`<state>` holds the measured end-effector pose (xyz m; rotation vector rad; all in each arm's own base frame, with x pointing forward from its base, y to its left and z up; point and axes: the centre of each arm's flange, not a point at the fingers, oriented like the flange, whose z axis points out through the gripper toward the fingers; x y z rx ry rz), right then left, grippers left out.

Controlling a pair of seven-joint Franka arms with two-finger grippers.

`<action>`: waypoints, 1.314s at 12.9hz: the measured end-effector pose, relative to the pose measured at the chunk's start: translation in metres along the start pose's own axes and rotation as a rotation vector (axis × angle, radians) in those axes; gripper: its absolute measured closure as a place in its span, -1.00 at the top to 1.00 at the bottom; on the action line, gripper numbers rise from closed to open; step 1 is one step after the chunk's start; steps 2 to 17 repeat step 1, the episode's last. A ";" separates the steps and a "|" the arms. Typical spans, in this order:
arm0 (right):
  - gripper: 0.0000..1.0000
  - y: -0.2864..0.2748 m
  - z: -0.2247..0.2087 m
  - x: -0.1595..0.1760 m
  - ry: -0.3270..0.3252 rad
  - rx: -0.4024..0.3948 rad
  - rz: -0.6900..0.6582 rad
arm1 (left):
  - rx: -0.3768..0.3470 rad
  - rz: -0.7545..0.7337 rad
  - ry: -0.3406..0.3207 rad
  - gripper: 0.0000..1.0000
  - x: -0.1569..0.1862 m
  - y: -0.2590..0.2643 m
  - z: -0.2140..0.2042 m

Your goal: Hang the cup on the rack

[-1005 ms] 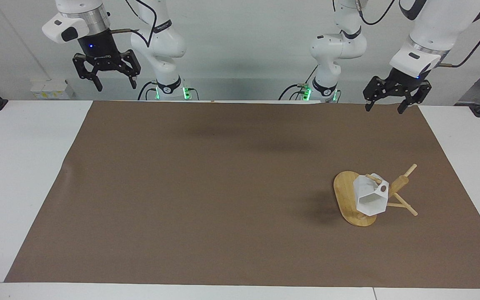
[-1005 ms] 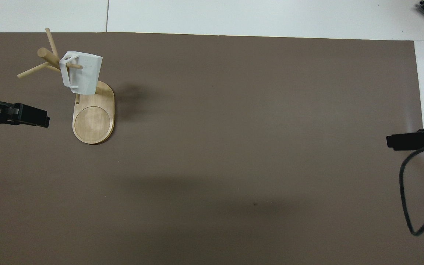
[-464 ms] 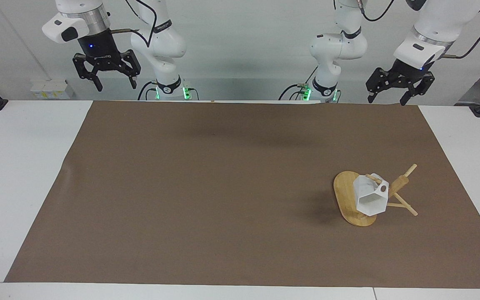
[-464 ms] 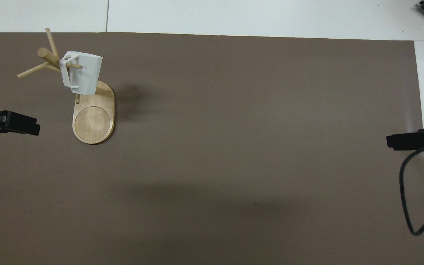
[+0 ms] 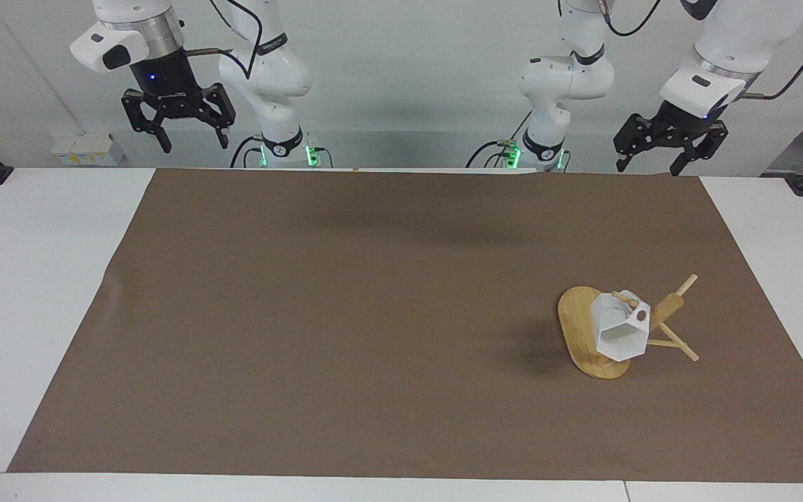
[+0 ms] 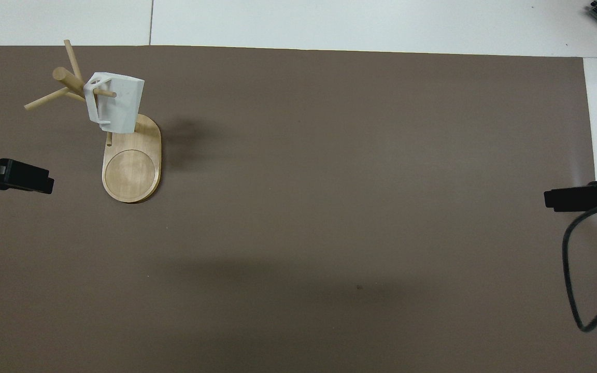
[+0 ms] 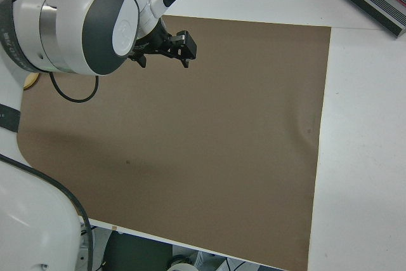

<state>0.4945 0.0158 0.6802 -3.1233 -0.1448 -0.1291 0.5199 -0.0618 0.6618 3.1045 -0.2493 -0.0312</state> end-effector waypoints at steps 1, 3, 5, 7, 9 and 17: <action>1.00 0.000 0.000 0.000 0.000 0.000 0.000 | 0.000 0.014 -0.002 1.00 0.000 -0.003 0.001; 1.00 0.000 0.000 0.000 0.000 0.000 0.000 | 0.000 0.014 -0.002 1.00 0.000 -0.003 0.001; 1.00 0.000 0.000 0.000 0.000 0.000 0.000 | 0.000 0.014 -0.002 1.00 0.000 -0.003 0.001; 1.00 0.000 0.000 0.000 0.000 0.000 0.000 | 0.000 0.014 -0.002 1.00 0.000 -0.003 0.001; 1.00 0.000 0.000 0.000 0.000 0.000 0.000 | 0.000 0.014 -0.002 1.00 0.000 -0.003 0.001; 1.00 0.000 0.000 0.000 0.000 0.000 0.000 | 0.000 0.014 -0.002 1.00 0.000 -0.003 0.001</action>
